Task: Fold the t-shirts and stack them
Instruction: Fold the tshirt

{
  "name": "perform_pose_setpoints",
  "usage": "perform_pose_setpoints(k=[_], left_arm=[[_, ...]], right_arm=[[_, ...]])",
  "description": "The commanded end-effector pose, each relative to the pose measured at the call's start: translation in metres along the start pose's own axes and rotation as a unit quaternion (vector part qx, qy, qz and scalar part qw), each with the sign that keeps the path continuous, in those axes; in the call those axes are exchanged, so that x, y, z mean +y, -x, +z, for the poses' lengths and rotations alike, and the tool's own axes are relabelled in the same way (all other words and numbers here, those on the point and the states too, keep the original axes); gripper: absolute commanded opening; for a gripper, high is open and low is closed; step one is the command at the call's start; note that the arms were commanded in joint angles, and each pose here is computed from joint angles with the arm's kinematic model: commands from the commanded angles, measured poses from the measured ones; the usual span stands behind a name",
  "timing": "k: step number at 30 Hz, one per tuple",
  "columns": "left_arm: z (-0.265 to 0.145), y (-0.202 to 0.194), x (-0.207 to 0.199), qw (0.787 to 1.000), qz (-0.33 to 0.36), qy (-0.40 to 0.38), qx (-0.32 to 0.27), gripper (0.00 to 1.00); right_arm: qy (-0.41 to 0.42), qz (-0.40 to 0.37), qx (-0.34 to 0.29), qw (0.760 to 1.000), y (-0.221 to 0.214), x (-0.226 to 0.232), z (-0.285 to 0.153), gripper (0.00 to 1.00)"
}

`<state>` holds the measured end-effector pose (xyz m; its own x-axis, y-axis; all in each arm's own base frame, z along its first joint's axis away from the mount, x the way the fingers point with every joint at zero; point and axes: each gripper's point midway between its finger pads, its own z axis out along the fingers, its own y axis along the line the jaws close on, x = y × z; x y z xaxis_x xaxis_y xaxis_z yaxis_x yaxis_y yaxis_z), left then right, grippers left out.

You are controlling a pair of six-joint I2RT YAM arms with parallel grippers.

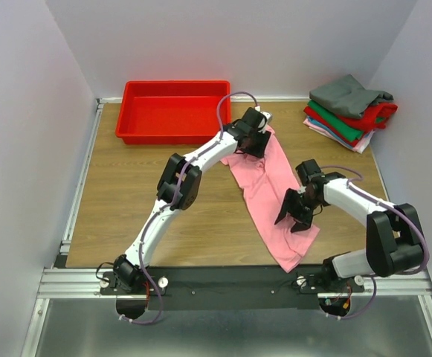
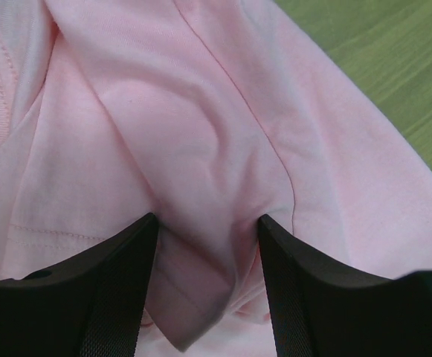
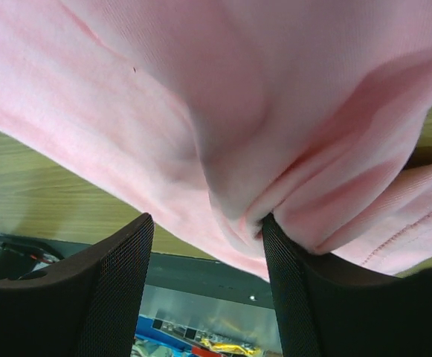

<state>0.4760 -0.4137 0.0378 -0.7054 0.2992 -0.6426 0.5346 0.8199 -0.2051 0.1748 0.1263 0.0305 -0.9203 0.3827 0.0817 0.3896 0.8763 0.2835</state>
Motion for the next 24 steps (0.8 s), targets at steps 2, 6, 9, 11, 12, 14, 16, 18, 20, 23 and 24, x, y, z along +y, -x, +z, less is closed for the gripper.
perform_pose_setpoints(k=[2, 6, 9, 11, 12, 14, 16, 18, 20, 23, 24], left_arm=[[0.017, -0.014, 0.009, 1.000, -0.005, -0.019, 0.020, 0.70], [0.000, 0.015, -0.006, 0.999, 0.002, -0.046, -0.015, 0.82], [-0.025, 0.038, -0.013, 0.998, 0.002, -0.050, -0.042, 0.83], [-0.047, 0.050, -0.015, 0.997, -0.003, -0.046, -0.058, 0.83], [-0.059, 0.053, -0.016, 0.997, -0.012, -0.043, -0.064, 0.83], [-0.069, 0.050, -0.015, 0.997, -0.029, -0.034, -0.061, 0.83], [-0.076, 0.037, -0.010, 0.998, -0.048, -0.020, -0.042, 0.83], [-0.075, 0.016, -0.009, 0.997, -0.074, -0.015, -0.014, 0.83], [-0.070, 0.001, -0.009, 0.996, -0.086, -0.018, 0.001, 0.83], [-0.057, -0.023, -0.004, 0.995, -0.095, -0.010, 0.027, 0.83], [-0.053, -0.028, -0.003, 0.995, -0.098, -0.009, 0.033, 0.83]], right_arm=[[0.028, -0.014, 0.007, 0.999, 0.001, 0.020, -0.009, 0.68], [0.028, -0.015, -0.027, 0.999, 0.011, 0.026, -0.026, 0.68], [0.033, -0.025, -0.056, 0.998, 0.021, 0.034, -0.042, 0.68], [0.033, -0.041, -0.078, 0.996, 0.032, 0.039, -0.051, 0.69], [0.030, -0.052, -0.086, 0.994, 0.036, 0.039, -0.054, 0.70], [0.018, -0.058, -0.102, 0.993, 0.047, 0.041, -0.056, 0.71], [-0.006, -0.075, -0.113, 0.991, 0.059, 0.037, -0.052, 0.72], [-0.024, -0.088, -0.117, 0.989, 0.071, 0.035, -0.044, 0.72], [-0.021, -0.100, -0.126, 0.987, 0.080, 0.039, -0.038, 0.72], [-0.015, -0.110, -0.125, 0.986, 0.086, 0.042, -0.026, 0.72], [-0.014, -0.111, -0.122, 0.986, 0.086, 0.042, -0.023, 0.72]])
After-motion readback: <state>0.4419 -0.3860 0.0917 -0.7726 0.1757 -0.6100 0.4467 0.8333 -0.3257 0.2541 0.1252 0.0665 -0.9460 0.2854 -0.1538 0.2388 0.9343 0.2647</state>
